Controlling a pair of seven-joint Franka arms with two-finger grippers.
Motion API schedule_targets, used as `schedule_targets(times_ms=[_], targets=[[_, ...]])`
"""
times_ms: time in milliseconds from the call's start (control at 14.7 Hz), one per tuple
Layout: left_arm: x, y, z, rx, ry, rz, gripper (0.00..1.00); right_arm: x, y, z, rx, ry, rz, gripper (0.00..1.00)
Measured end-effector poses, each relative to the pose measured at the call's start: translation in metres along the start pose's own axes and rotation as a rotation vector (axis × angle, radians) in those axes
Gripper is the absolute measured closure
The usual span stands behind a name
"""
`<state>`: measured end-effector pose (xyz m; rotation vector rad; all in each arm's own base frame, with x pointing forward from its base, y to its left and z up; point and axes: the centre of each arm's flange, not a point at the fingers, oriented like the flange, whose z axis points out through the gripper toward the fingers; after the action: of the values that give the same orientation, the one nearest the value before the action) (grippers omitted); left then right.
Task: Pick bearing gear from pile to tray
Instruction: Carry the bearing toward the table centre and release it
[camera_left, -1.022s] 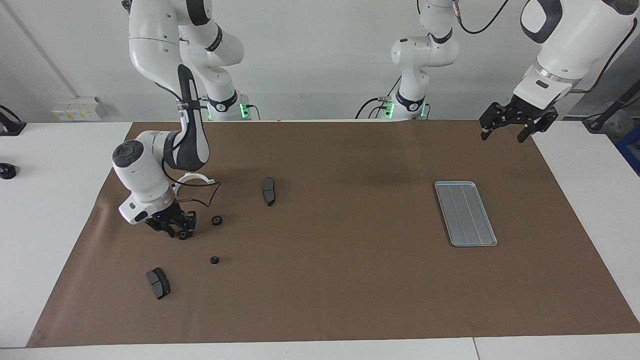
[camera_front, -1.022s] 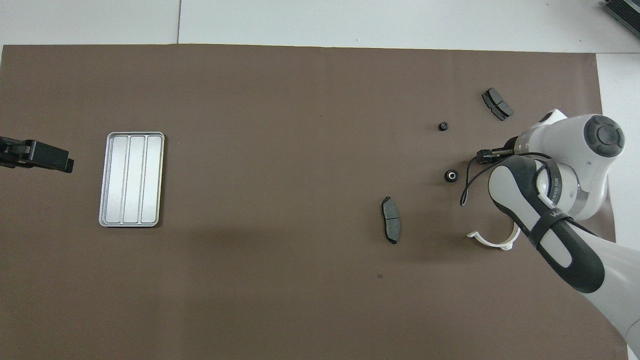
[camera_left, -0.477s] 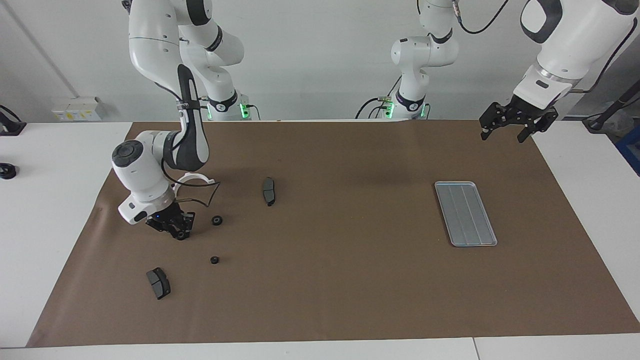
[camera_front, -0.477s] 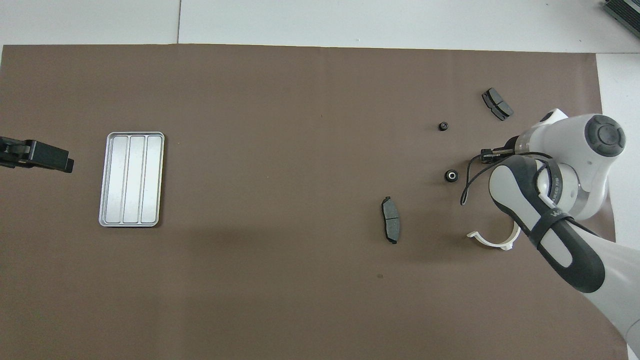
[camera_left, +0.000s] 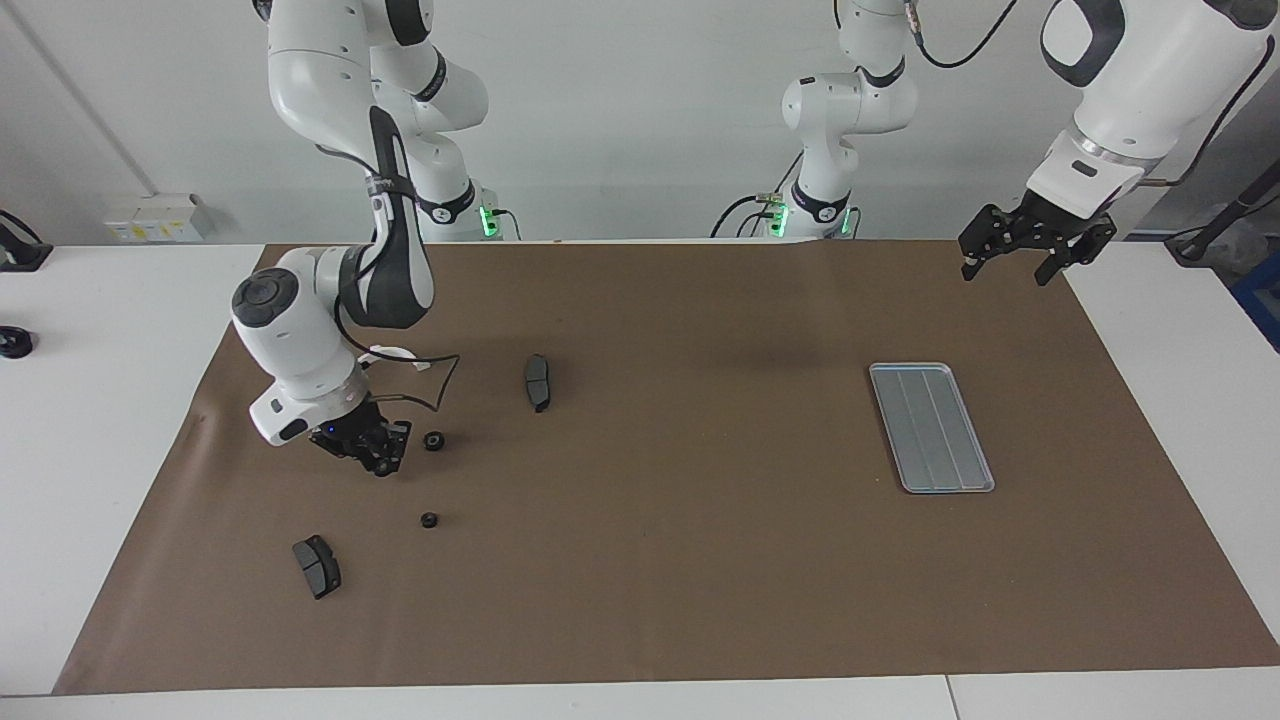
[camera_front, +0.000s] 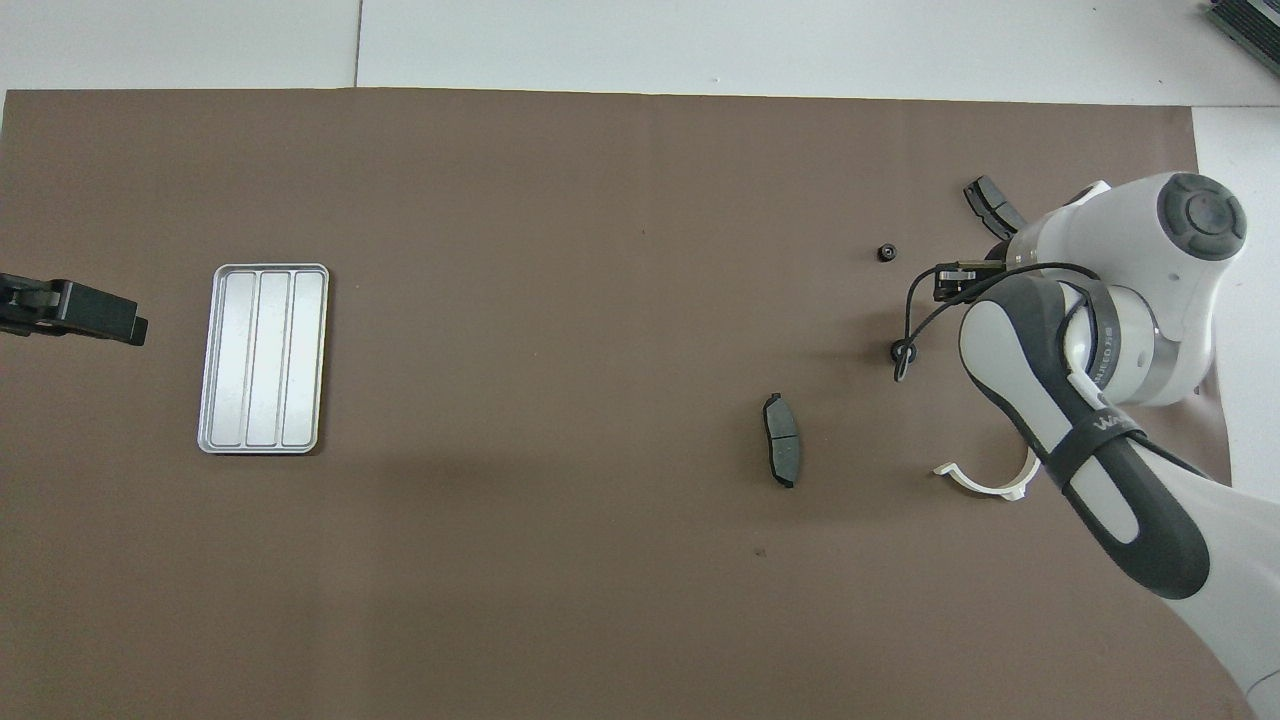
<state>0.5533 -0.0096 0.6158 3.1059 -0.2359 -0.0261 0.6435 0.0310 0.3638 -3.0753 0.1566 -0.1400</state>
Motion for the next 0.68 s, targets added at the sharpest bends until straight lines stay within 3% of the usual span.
schedule_targets(times_ms=[341, 681], targets=[[0.0, 0.0, 0.0, 0.0, 0.0, 0.0, 0.0, -0.011, -0.145, -0.046, 0.056, 0.065, 0.091, 0.65], [0.0, 0.0, 0.0, 0.0, 0.0, 0.0, 0.0, -0.044, -0.261, -0.009, 0.098, 0.086, 0.184, 0.65]])
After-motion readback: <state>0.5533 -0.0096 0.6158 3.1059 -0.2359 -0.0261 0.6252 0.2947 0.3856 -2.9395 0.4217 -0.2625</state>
